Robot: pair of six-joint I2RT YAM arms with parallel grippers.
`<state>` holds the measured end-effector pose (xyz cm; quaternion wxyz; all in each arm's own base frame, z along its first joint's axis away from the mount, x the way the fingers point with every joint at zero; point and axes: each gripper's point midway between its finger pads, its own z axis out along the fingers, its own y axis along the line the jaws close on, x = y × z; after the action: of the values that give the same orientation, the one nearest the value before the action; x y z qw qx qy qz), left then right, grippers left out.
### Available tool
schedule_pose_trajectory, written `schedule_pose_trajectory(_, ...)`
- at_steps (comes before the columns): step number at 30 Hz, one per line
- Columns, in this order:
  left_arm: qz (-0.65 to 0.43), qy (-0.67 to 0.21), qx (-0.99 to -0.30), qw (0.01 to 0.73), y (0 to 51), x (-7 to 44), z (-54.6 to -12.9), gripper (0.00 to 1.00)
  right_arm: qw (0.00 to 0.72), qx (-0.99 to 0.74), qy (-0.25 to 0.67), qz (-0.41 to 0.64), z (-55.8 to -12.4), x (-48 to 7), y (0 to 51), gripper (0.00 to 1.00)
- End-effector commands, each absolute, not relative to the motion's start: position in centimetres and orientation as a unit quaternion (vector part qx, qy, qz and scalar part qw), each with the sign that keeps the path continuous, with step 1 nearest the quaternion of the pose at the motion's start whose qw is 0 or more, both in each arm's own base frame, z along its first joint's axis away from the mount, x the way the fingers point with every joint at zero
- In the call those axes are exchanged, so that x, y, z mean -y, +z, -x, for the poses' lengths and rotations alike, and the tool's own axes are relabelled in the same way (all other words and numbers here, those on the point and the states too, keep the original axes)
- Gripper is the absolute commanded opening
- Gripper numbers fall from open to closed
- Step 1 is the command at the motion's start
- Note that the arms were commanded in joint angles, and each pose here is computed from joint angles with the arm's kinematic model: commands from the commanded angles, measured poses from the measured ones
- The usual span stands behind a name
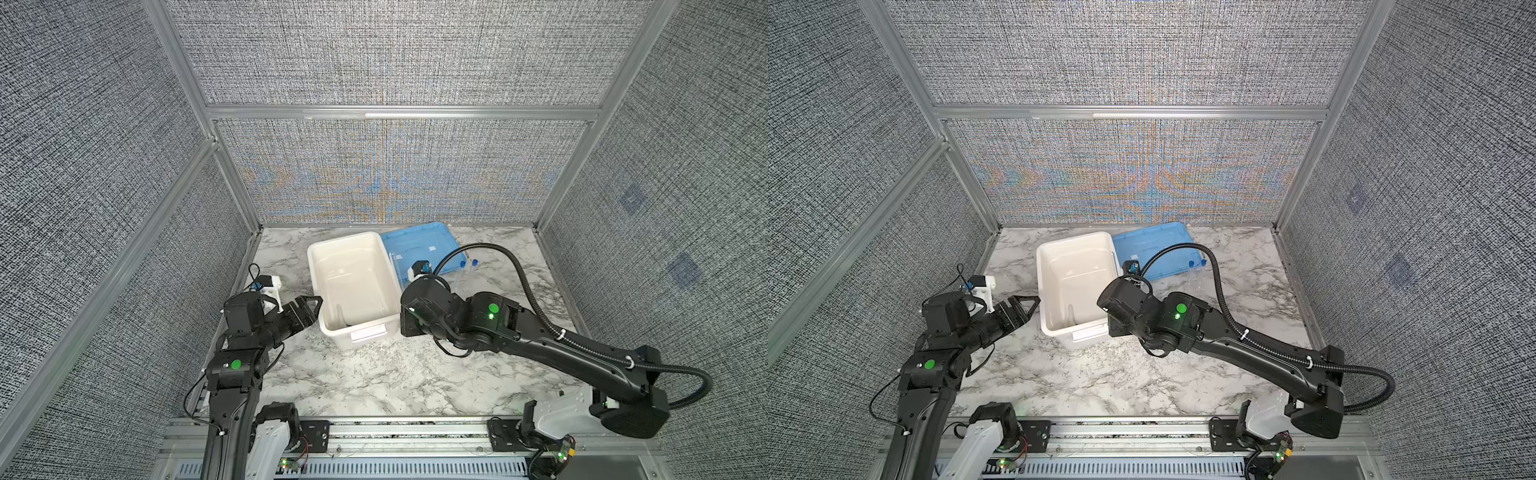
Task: Organize the chemistry lab equipment
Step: 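Lift the test tube upright and carry it over the white bin, then lower the test tube into the white bin with the right gripper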
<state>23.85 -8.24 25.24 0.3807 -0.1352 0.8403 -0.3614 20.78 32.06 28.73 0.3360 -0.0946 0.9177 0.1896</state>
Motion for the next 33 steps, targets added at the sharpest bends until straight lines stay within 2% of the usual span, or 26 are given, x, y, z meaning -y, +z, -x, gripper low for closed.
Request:
schedule_pose_trajectory(1, 0.106, -0.457, -0.795, 0.385, 28.9, 10.7, -23.7, 0.79, 0.360, -0.901, 0.199, 0.141, -21.3, -33.4, 29.9, 0.04)
schedule_pose_trajectory(7, 0.088, -0.527, -0.758, 0.375, 31.9, 12.1, -23.4, 0.79, 0.369, -0.890, 0.215, 0.161, -21.8, -35.5, 30.0, 0.02)
schedule_pose_trajectory(15, 0.090, -0.517, -0.768, 0.367, 30.8, 12.1, -23.7, 0.79, 0.357, -0.898, 0.210, 0.147, -24.1, -36.2, 28.4, 0.01)
schedule_pose_trajectory(24, 0.117, -0.441, -0.806, 0.377, 28.2, 10.3, -23.9, 0.79, 0.331, -0.913, 0.181, 0.154, -26.9, -38.1, 24.6, 0.01)
schedule_pose_trajectory(33, 0.147, -0.323, -0.852, 0.384, 25.8, 7.1, -23.3, 0.79, 0.266, -0.942, 0.132, 0.155, -28.6, -39.4, 19.6, 0.02)
